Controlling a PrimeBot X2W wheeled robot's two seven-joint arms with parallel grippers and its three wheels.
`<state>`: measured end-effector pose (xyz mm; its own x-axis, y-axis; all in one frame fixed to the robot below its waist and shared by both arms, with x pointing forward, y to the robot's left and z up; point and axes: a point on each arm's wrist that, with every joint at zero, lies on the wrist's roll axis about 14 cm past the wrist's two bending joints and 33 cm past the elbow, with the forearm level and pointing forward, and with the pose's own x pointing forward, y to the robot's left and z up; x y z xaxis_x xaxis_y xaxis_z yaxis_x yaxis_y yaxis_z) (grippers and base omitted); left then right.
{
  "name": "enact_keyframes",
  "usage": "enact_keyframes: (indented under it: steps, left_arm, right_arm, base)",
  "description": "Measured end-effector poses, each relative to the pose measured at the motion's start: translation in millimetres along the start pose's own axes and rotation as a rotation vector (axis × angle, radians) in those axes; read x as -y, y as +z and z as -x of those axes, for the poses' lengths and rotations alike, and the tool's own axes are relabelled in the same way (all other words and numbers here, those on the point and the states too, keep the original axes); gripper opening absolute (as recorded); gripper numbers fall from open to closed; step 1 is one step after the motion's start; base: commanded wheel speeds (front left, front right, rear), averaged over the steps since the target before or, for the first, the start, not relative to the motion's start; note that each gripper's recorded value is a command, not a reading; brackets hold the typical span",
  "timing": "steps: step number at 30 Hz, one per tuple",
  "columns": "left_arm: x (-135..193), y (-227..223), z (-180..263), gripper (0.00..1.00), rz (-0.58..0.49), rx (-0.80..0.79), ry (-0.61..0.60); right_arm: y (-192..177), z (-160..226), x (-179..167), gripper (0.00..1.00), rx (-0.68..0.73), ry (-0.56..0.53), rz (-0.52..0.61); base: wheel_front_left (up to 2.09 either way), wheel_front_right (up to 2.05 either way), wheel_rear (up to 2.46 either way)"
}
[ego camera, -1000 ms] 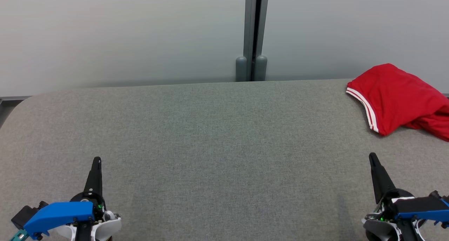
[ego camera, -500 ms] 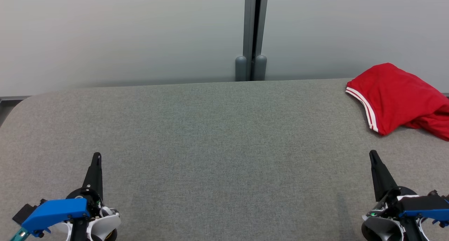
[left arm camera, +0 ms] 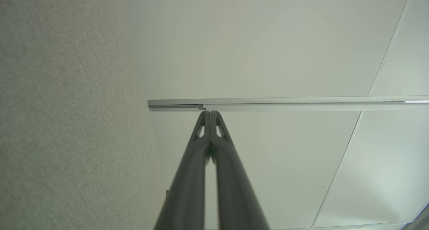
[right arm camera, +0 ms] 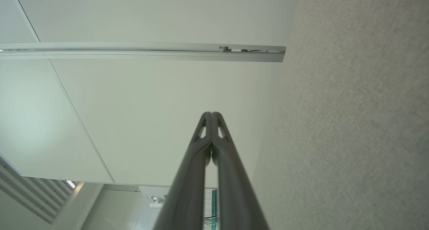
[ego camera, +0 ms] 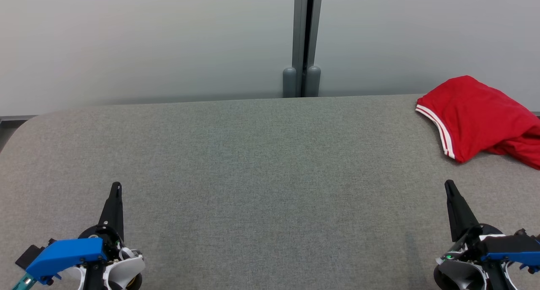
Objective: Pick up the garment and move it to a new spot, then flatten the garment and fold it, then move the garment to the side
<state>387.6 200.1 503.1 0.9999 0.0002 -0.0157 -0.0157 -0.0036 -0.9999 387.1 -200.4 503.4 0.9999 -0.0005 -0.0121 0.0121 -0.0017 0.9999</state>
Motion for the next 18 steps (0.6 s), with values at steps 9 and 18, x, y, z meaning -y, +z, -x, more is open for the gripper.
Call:
enact_keyframes:
  steps: [9,18]
  left_arm:
    - [0.0,0.0,0.0,0.00,0.000,0.000,0.000]
    - [0.0,0.0,0.0,0.00,0.000,0.000,0.000]
  right_arm:
    - [-0.1,-0.4,-0.5,0.00,0.000,0.002,0.000]
    - [0.0,-0.4,-0.6,0.00,0.000,0.002,0.000]
  base:
    - [0.00,0.00,0.00]
    - [0.00,0.00,0.00]
